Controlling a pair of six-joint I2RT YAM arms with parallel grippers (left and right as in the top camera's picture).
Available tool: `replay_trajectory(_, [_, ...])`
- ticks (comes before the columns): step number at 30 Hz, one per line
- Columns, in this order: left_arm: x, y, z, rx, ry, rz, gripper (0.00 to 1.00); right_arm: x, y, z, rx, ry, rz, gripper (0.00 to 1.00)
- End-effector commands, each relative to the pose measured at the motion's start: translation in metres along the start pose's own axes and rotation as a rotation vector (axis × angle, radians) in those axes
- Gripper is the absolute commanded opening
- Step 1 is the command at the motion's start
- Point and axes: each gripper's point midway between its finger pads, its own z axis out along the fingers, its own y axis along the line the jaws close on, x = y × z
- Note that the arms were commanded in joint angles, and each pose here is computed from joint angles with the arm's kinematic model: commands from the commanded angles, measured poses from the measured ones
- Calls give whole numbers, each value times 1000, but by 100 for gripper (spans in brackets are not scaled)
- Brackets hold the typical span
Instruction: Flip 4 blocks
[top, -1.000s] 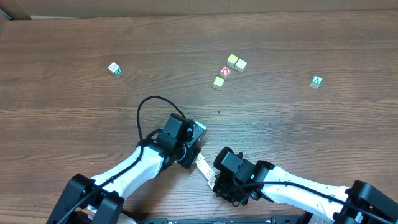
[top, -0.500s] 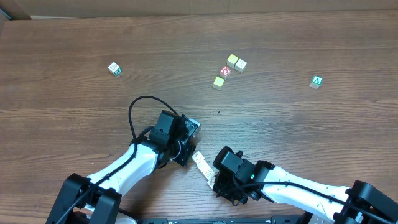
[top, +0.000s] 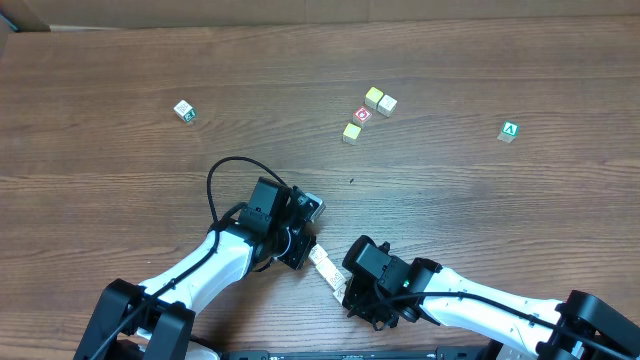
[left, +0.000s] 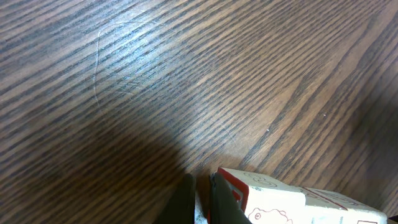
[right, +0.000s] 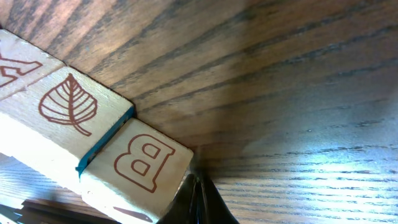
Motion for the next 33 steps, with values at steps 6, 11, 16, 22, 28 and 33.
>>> replay_trajectory(6, [-3, 3, -2, 28, -7, -20, 4, -4, 17, -11, -54, -41, -32, 4])
replay_trajectory(11, [1, 15, -7, 18, -2, -74, 4, -5, 17, -21, -60, -69, -49, 4])
replay_trajectory(16, [1, 18, -8, 15, -4, -84, 4, -5, 17, -21, -59, -68, -48, 4])
replay_trajectory(22, [0, 12, -8, 47, -6, -77, 4, -5, 17, -21, -59, -68, -48, 4])
replay_trajectory(28, [-1, 6, -9, 86, -11, -66, 4, -5, 17, -21, -60, -68, -49, 4])
replay_trajectory(33, [-1, 6, -9, 85, -11, -66, 4, -5, 13, -21, -43, -67, -46, 4])
